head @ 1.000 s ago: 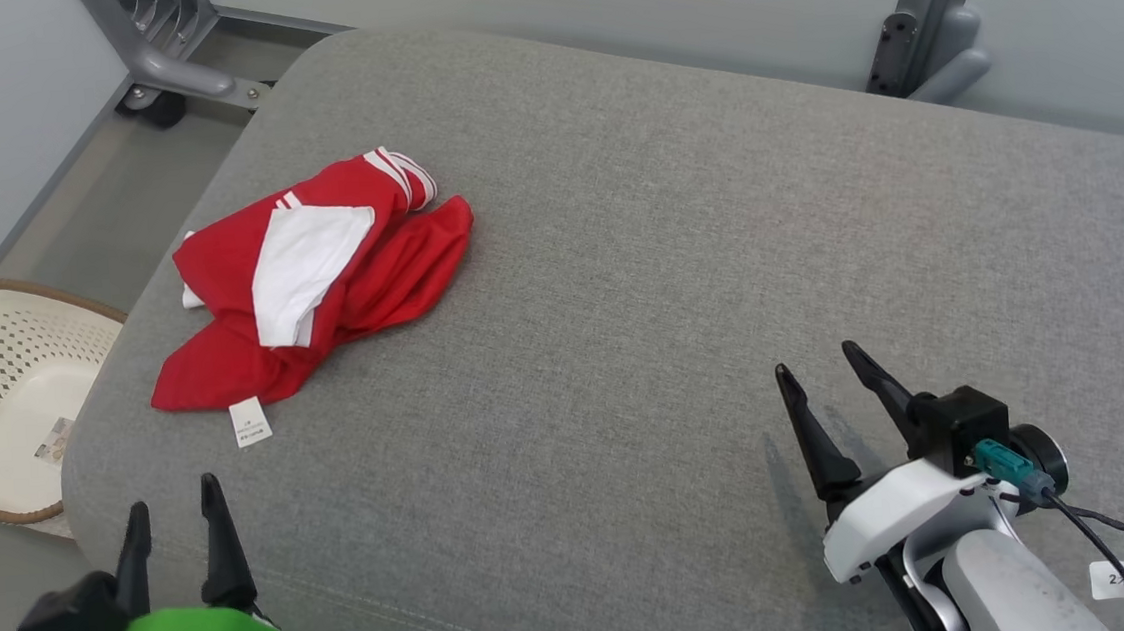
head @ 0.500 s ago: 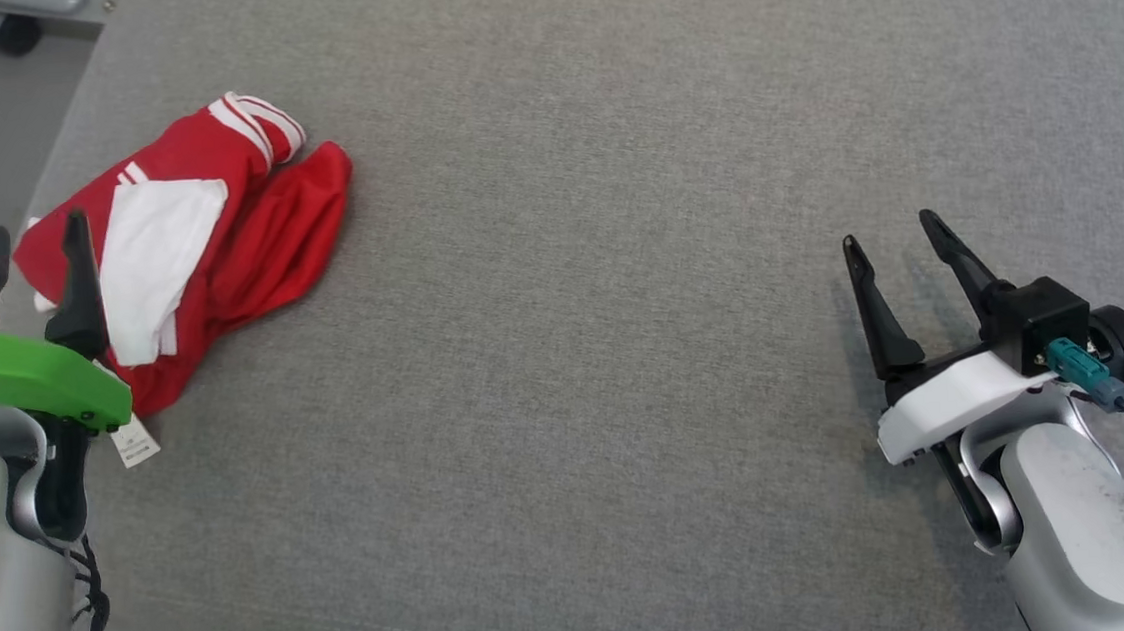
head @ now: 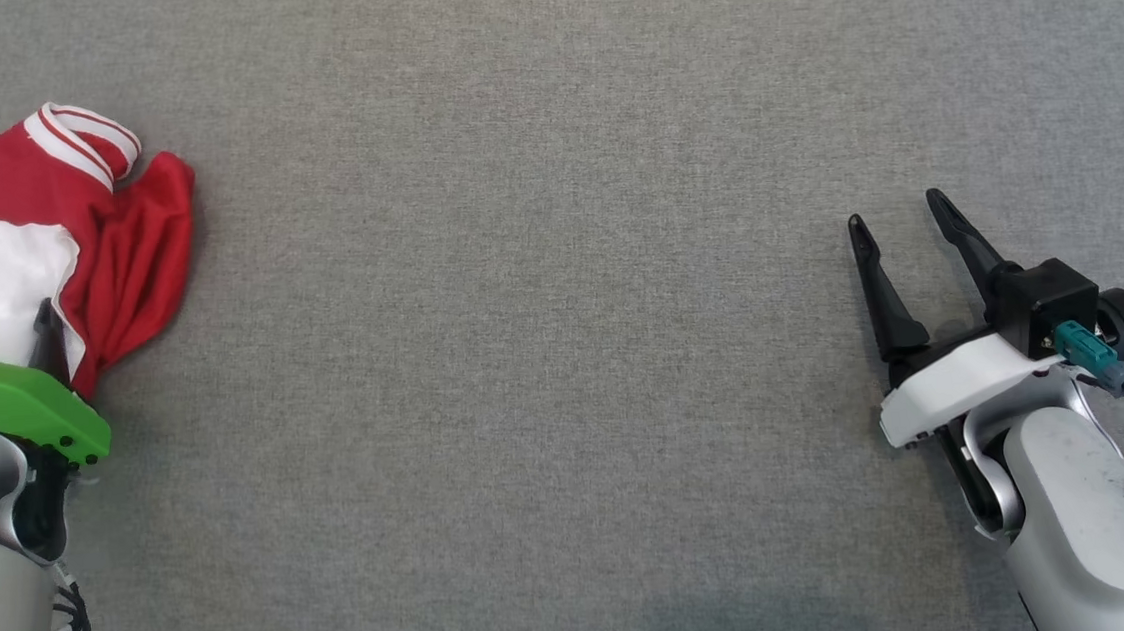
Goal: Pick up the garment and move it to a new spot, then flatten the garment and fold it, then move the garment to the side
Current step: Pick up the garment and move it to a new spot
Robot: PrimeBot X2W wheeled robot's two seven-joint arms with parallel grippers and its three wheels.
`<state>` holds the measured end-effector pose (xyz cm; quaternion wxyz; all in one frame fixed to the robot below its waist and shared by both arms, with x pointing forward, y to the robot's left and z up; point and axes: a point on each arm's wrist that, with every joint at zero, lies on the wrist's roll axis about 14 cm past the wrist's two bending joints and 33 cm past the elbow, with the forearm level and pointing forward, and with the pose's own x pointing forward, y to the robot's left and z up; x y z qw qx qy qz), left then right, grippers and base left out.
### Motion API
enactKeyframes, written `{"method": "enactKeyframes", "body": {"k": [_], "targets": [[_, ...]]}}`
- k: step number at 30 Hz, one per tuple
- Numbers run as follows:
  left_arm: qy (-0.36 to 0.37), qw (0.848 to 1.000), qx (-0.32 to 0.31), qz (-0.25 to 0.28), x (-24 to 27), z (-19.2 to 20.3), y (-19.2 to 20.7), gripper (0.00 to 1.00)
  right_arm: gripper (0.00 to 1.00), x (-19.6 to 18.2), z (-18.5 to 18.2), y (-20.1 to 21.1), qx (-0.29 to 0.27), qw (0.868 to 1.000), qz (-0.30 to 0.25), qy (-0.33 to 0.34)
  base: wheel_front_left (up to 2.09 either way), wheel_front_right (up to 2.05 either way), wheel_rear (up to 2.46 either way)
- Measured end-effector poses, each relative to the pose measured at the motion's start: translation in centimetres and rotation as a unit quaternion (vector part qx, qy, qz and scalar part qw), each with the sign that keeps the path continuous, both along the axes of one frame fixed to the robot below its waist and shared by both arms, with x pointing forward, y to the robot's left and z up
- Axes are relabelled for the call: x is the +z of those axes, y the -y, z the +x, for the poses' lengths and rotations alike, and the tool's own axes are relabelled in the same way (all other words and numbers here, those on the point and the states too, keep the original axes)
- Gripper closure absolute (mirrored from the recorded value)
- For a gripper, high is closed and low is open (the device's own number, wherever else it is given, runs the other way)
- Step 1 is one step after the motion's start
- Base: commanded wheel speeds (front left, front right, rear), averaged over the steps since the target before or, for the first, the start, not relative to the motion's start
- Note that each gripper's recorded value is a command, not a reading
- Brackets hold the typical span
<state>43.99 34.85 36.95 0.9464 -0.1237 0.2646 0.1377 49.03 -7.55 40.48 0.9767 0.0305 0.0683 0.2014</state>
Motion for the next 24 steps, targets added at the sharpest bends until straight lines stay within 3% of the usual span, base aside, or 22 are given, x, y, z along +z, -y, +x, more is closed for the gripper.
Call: {"method": "enactKeyframes", "body": {"k": [5,11,16,24], "targets": [[0.074,0.995,-0.057,0.022,2.9,2.6,2.6,1.00,0.00,0.9,-0.2,0.5,-0.016,1.000,0.012,0.005,0.00,0.00,0.00],[0.176,0.971,-0.160,0.031,8.9,5.7,8.3,1.00,0.00,2.7,-0.9,0.8,-0.034,0.999,0.034,0.015,0.00,0.00,0.00],[0.243,0.930,-0.274,-0.010,12.6,6.5,18.0,1.00,0.00,4.2,-1.8,2.2,-0.060,0.997,0.046,0.024,0.00,0.00,0.00],[0.274,0.840,-0.453,-0.117,14.4,2.5,36.4,1.00,0.00,5.4,-3.8,7.4,-0.131,0.990,0.035,0.035,0.00,0.00,0.00]]}}
